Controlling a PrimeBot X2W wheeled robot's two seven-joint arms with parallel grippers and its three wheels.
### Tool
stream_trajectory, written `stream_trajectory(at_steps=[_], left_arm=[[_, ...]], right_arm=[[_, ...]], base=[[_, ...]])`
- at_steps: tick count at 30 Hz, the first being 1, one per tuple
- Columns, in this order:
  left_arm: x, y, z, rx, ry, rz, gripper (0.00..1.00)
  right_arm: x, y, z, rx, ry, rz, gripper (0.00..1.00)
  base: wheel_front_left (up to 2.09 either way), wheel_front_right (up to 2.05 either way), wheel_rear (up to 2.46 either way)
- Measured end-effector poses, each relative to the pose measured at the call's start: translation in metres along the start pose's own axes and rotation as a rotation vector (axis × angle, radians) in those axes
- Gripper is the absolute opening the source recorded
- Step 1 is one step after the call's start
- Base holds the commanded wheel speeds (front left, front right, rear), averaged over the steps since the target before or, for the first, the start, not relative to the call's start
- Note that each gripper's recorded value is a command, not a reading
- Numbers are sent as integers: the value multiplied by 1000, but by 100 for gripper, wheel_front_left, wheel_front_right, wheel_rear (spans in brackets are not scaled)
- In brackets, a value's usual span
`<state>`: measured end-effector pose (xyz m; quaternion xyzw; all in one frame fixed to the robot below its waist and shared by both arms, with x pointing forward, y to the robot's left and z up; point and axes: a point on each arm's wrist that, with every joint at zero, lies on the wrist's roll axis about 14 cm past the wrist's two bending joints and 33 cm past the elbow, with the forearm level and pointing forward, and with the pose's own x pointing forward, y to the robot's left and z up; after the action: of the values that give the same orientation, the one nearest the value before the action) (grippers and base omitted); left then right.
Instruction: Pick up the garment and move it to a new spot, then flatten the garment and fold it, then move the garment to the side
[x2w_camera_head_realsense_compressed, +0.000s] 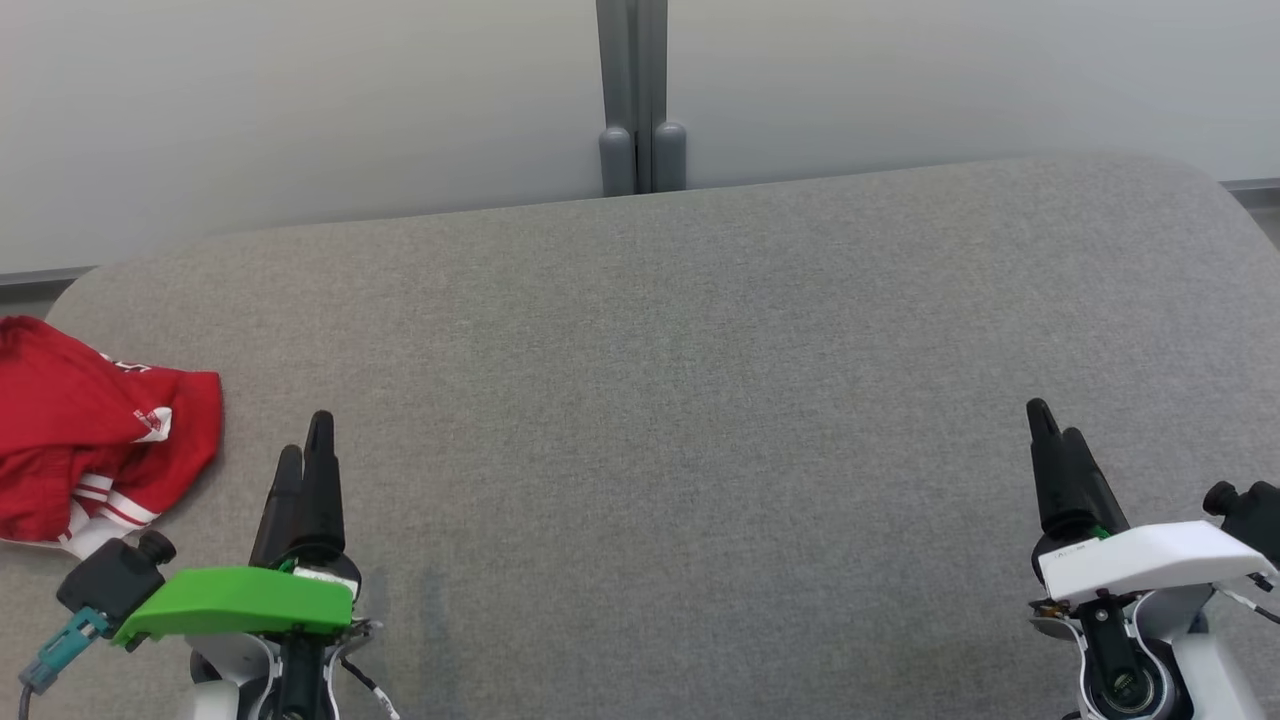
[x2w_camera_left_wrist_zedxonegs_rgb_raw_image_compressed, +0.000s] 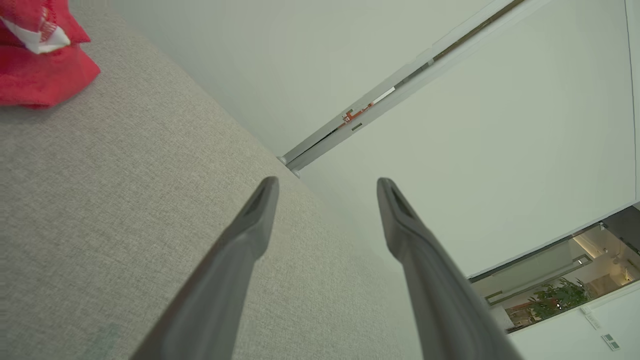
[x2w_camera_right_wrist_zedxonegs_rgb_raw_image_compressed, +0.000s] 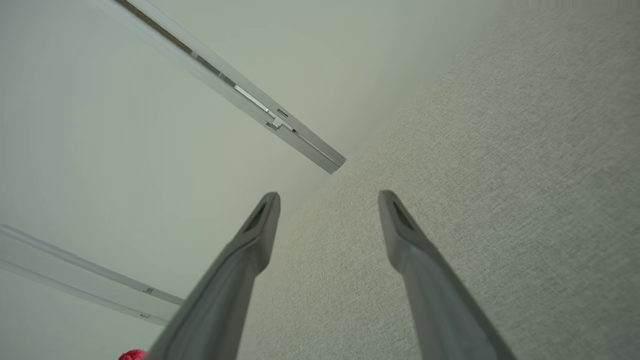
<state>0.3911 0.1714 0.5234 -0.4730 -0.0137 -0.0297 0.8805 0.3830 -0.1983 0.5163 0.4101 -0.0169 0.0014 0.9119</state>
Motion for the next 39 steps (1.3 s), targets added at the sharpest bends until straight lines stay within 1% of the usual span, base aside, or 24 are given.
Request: stream_trajectory(at_steps=[16, 22, 32, 39], left_arm=[[0, -3, -3, 257, 1, -25, 100], [2, -8, -3, 319, -6, -44, 100], [2, -7, -10, 435, 8, -55, 100], [3, -7, -11, 488, 4, -62, 100]], right_arm=[[1, 14, 3, -261, -4, 55, 100], [1, 18, 3, -331, -3, 71, 100], [1, 22, 0, -438, 5, 87, 100], [1, 23, -2, -492, 10, 91, 100]], base=[[0, 0, 0], [0, 0, 0], [0, 0, 0], [0, 0, 0]])
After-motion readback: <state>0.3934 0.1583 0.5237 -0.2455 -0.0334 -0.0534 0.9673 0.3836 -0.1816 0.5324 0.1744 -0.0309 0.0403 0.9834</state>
